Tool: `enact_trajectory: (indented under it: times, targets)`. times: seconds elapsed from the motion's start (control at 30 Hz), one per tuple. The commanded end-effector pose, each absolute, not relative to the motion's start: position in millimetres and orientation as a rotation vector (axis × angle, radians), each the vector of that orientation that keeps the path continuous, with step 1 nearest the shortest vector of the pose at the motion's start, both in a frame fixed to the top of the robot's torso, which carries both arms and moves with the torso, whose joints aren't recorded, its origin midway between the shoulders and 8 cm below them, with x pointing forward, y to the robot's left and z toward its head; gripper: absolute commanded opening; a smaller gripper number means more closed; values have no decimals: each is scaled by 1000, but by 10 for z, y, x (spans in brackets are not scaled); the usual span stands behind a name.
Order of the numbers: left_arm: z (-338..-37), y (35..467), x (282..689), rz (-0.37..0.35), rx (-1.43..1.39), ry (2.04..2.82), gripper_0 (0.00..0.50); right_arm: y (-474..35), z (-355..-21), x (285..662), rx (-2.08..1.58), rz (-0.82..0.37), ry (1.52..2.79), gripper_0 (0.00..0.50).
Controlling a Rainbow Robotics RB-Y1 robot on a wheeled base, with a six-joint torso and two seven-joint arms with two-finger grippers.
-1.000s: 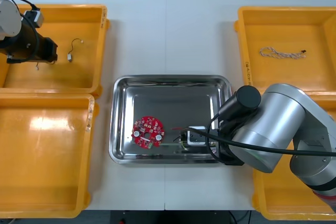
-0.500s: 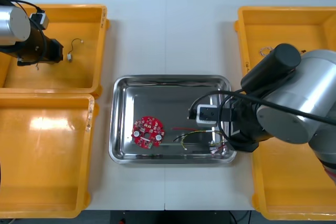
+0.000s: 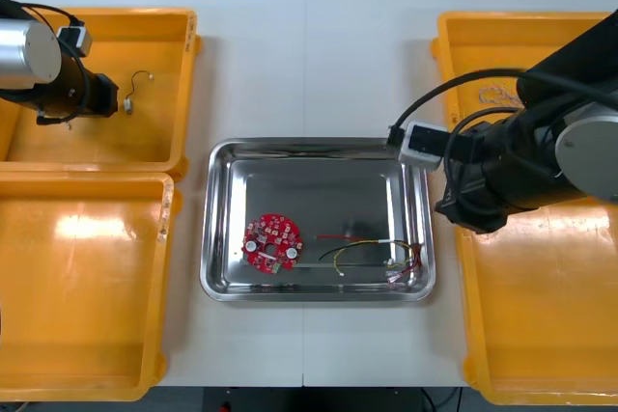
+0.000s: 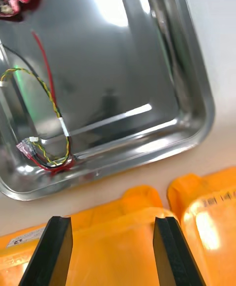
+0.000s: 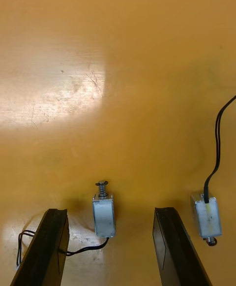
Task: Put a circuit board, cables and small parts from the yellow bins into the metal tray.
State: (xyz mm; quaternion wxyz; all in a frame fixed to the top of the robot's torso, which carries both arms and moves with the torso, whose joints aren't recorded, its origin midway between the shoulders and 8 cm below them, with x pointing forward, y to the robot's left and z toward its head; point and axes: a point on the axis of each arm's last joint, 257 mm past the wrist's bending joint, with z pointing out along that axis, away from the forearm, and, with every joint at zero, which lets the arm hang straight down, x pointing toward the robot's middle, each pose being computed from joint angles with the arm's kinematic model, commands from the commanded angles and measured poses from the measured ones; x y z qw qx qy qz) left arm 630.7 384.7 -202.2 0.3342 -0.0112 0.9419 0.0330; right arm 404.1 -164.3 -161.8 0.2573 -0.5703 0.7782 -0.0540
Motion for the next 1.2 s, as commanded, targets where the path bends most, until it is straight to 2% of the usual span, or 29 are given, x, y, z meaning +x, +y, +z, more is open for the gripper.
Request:
enact_trajectory:
  times: [0.03, 0.23, 0.47, 0.67, 0.73, 0.77, 0.8, 0.83, 0.87, 0.93, 1.2]
  targets:
    - [-1738, 3646, 6512, 138, 187, 2393, 500, -1965, -1140, 4218, -1359, -225, 2130, 478]
    - [-1739, 3639, 6512, 137, 196, 2393, 500, -2300, -930, 4408, -1270, -269, 2167, 479]
    - [-1749, 3632, 6507, 134, 200, 2394, 500, -2608, -718, 4647, -1161, -244, 2219, 477]
    - [-1780, 3601, 6529, 125, 201, 2388, 500, -2921, -557, 4823, -1081, -310, 2258, 478]
    - [-1767, 3608, 6533, 127, 202, 2386, 481, -2962, -534, 4854, -1069, -319, 2264, 479]
    - [-1777, 3601, 6532, 126, 204, 2386, 387, -3048, -514, 4893, -1049, -330, 2281, 479]
    - [-1773, 3611, 6531, 128, 204, 2385, 350, -3081, -521, 4902, -1040, -332, 2290, 479]
    - [-1778, 3598, 6532, 125, 206, 2386, 238, -3152, -509, 4928, -1022, -336, 2303, 478]
    - [-1774, 3604, 6531, 125, 205, 2385, 189, -3183, -502, 4939, -1016, -340, 2307, 479]
    - [-1787, 3585, 6529, 124, 212, 2387, 6, -3308, -493, 4974, -982, -337, 2331, 479]
    - [-1794, 3578, 6530, 126, 216, 2387, 1, -3838, -496, 5005, -956, -382, 2389, 477]
